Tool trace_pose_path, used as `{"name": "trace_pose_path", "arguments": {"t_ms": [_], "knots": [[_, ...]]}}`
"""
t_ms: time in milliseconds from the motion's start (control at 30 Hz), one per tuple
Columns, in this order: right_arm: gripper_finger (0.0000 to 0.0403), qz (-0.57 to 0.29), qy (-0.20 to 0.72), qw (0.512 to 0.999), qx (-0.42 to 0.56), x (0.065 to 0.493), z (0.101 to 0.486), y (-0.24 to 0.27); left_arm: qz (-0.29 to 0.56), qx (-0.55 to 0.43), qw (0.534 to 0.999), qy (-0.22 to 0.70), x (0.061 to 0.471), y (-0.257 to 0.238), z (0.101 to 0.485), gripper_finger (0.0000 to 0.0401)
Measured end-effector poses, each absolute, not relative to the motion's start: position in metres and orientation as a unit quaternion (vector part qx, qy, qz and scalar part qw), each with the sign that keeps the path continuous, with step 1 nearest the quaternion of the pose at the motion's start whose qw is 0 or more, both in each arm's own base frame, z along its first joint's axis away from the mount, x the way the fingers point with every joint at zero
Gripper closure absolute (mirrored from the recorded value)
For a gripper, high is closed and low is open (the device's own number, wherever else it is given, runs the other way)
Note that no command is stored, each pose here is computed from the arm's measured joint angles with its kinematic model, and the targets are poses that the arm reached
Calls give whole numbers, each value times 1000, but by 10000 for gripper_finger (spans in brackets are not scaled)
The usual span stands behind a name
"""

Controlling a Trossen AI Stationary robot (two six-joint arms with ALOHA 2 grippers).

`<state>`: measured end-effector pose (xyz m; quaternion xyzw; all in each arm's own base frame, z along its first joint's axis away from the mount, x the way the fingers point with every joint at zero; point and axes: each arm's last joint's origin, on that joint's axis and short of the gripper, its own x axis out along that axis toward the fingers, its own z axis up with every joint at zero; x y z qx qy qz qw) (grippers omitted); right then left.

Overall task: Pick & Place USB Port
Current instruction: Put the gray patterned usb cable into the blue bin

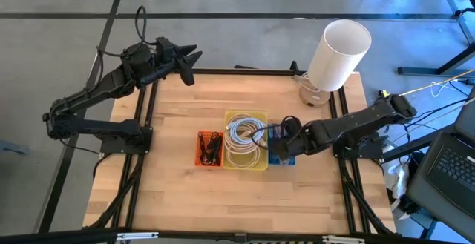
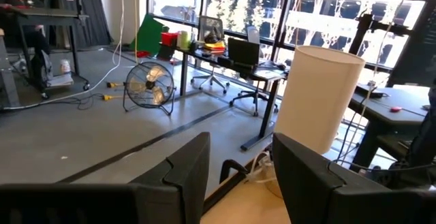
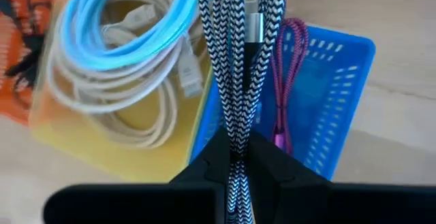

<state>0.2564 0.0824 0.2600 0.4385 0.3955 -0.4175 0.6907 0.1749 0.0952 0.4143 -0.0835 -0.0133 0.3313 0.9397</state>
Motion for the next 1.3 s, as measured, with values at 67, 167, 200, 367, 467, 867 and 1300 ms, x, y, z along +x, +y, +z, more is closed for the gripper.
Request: {"name": "trace_pose_path", "arguments": {"t_ms": [67, 167, 200, 367, 467, 867, 1300], "knots": [[378, -426, 395, 687, 436, 255, 249, 78, 331, -84, 940, -13, 175, 95, 414, 249], [378, -441, 399, 679, 430, 252, 235, 72, 331, -84, 940, -13, 175, 95, 414, 248], [378, -445, 399, 677, 429, 252, 230, 70, 331, -84, 940, -13, 175, 95, 414, 248], [378, -451, 395, 678, 426, 251, 214, 61, 331, -83, 940, -13, 175, 95, 414, 248], [378, -445, 389, 684, 428, 253, 204, 55, 331, -83, 940, -13, 175, 95, 414, 249], [378, -441, 365, 684, 451, 243, 161, 41, 335, -82, 939, -13, 175, 95, 414, 249], [294, -434, 357, 688, 459, 248, 166, 42, 335, -82, 938, -13, 175, 95, 414, 248]]}}
